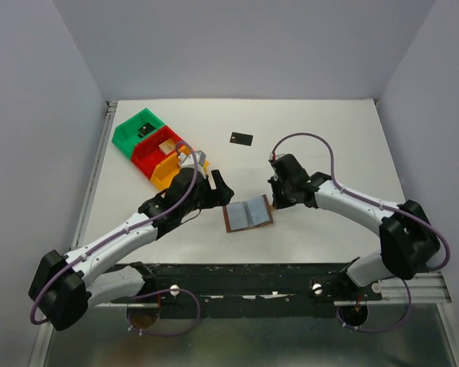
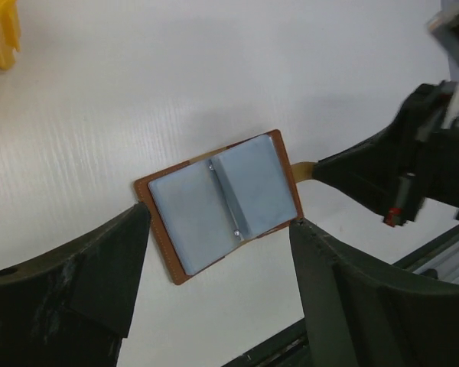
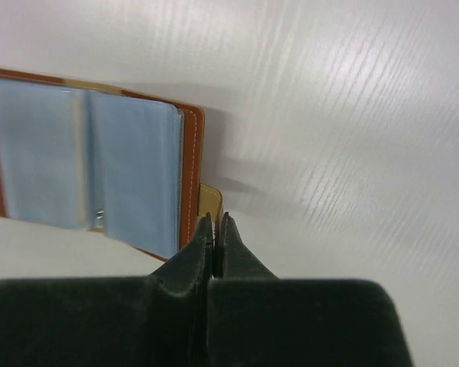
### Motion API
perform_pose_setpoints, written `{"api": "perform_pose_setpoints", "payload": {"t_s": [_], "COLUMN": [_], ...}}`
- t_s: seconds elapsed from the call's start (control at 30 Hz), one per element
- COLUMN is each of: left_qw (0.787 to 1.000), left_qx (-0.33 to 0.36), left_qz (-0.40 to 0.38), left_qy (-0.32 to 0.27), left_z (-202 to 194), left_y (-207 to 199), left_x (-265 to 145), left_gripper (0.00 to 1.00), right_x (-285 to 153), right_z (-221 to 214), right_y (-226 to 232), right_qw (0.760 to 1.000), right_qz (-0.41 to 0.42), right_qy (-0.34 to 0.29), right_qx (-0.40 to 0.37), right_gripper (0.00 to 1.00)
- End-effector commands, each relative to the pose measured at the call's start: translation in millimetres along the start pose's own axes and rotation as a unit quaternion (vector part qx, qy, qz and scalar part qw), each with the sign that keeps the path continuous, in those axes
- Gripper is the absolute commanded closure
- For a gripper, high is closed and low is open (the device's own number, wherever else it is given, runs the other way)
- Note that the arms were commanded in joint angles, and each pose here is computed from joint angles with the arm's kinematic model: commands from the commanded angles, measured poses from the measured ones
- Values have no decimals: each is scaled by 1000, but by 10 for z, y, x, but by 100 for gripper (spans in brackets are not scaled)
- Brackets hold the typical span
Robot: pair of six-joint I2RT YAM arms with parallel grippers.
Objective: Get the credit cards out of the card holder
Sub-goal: Remove the credit card from the card holder.
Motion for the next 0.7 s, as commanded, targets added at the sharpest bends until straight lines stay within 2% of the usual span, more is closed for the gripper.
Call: {"api": "perform_pose_setpoints", "payload": {"t_s": [0.0,0.17,0.37,0.67], "left_qw": [997,993,983,969], "left_qx": [45,57,71,68], "left_qz": [-39,-61,-105,-143], "left_qy": [42,84,132,191], "left_z": [-20,-92,-214,-387], "left_y": [-108,-162,-244,-290], "left_x": [142,321,607,916], "left_gripper": [19,24,32,39], "right_x": [-413,-619,-627,-569], "right_z": [80,10,-75,-161], "right_y": [80,137,181,150], "right_qw": [996,989,984,984], "right_qz": [73,135,172,173], "right_qy": [-53,-54,-46,-44], "right_qx": [-19,-36,-28,-23], "right_gripper": [100,100,100,100]}}
Point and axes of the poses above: each gripper's point midway between its finger pads, its own x axis out along the fingers, its own y axis along the line the jaws close on, z = x × y, the point moved 8 cm from there along -x, back along the fingers, and after that the axes turned 8 degrees about x, right-handed, at the moved point
